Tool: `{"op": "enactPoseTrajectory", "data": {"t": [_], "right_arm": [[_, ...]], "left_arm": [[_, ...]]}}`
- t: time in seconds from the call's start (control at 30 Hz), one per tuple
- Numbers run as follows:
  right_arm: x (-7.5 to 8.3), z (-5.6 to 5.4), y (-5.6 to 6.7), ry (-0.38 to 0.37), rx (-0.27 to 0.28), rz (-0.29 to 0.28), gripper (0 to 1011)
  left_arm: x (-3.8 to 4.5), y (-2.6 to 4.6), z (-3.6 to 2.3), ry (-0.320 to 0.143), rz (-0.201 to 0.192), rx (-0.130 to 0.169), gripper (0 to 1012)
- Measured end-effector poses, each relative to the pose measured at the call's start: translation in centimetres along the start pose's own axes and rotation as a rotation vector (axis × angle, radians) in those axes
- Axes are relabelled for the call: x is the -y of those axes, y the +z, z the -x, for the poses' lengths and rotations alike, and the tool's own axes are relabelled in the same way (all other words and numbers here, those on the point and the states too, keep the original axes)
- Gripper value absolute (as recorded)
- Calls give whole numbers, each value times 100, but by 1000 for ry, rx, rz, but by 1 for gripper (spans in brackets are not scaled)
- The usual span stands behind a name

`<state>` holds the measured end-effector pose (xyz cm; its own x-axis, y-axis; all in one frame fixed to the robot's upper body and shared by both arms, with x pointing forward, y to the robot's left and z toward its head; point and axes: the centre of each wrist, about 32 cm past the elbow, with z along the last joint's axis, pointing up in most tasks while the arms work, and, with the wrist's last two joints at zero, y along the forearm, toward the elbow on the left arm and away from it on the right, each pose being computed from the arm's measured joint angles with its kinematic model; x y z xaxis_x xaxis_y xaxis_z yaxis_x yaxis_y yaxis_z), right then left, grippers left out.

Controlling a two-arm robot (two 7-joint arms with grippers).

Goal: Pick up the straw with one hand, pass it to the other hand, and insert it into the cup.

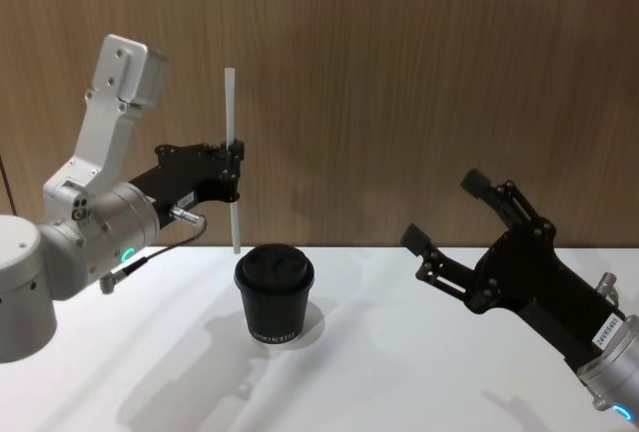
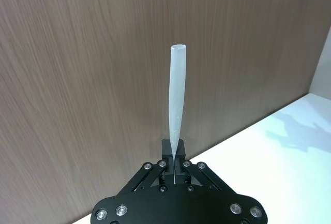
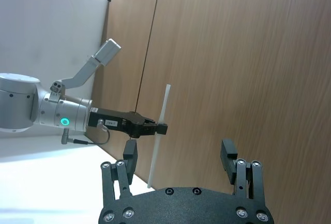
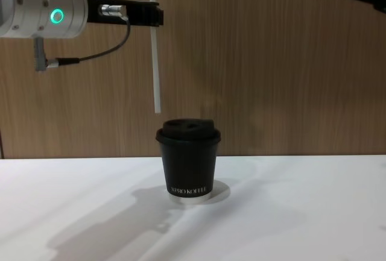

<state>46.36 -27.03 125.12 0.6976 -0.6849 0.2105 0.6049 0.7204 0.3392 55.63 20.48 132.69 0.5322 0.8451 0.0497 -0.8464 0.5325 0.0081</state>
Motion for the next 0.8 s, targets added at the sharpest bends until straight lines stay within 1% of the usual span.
{"op": "enactPoseTrajectory", "data": {"t": [0.3,0.8], "right_arm": [[0,0,0,0,0,0,1001],[0,0,0,0,0,0,1001]], "left_arm": [[55,-26,6,-5,-3,-1,12],[114,-53,31,-9,-8,6,12]]}}
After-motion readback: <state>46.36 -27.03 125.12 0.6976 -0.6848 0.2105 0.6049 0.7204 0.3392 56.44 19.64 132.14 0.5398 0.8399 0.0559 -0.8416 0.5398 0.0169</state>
